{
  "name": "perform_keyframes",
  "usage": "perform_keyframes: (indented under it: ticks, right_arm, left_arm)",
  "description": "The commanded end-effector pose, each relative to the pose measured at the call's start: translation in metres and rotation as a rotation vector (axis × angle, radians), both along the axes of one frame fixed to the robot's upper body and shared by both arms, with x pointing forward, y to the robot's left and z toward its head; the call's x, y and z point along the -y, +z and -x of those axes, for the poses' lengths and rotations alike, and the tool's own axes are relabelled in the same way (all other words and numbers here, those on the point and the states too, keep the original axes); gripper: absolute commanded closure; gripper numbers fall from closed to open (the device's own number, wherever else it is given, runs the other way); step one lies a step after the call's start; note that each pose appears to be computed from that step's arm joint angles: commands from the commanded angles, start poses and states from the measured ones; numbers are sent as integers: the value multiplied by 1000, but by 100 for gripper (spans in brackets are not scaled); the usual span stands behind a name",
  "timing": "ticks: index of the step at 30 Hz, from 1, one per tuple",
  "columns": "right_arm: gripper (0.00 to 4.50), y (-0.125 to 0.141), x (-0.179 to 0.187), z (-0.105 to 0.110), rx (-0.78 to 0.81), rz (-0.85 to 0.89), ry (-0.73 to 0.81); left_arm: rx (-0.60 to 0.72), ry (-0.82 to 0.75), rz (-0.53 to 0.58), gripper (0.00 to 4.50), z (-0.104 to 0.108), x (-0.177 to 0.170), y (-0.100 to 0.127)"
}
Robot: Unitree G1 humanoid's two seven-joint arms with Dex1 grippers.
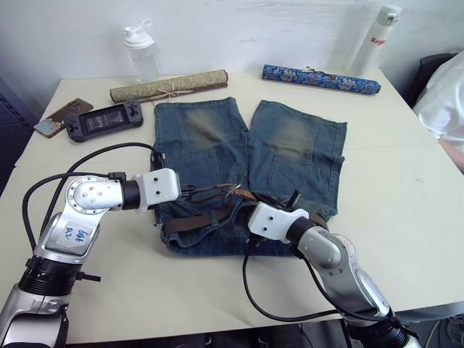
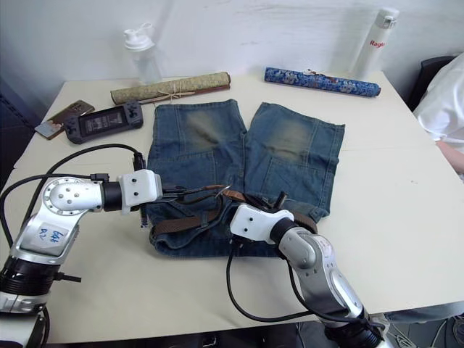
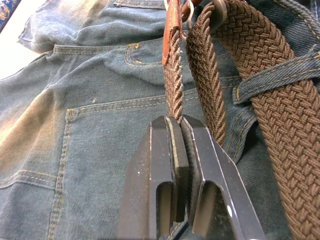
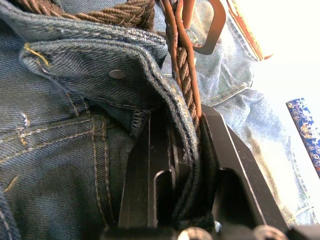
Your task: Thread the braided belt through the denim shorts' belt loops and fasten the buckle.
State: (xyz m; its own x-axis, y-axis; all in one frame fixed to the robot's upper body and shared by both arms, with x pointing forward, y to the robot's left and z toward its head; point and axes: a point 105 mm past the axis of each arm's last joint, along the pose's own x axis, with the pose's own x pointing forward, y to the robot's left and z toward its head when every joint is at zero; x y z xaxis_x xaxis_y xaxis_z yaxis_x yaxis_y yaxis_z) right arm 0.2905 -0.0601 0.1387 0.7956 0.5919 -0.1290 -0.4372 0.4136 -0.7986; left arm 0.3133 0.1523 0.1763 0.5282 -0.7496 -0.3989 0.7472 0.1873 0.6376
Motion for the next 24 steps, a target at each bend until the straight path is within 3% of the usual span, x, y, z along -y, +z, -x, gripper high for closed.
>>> perform_keyframes:
  ticks: [1,17,24]
  right_arm:
    - [449,11,-1,-1,46,7,20]
    - [449,25,-7,-13,111,98,117]
    - [449,26,-11,-13,133,144,172]
  left_arm:
    - [76,-37,0,450,3,6,19]
    - [81,-93,-36,450,10,8,18]
    - [99,-92,-124,450,5,-1,19]
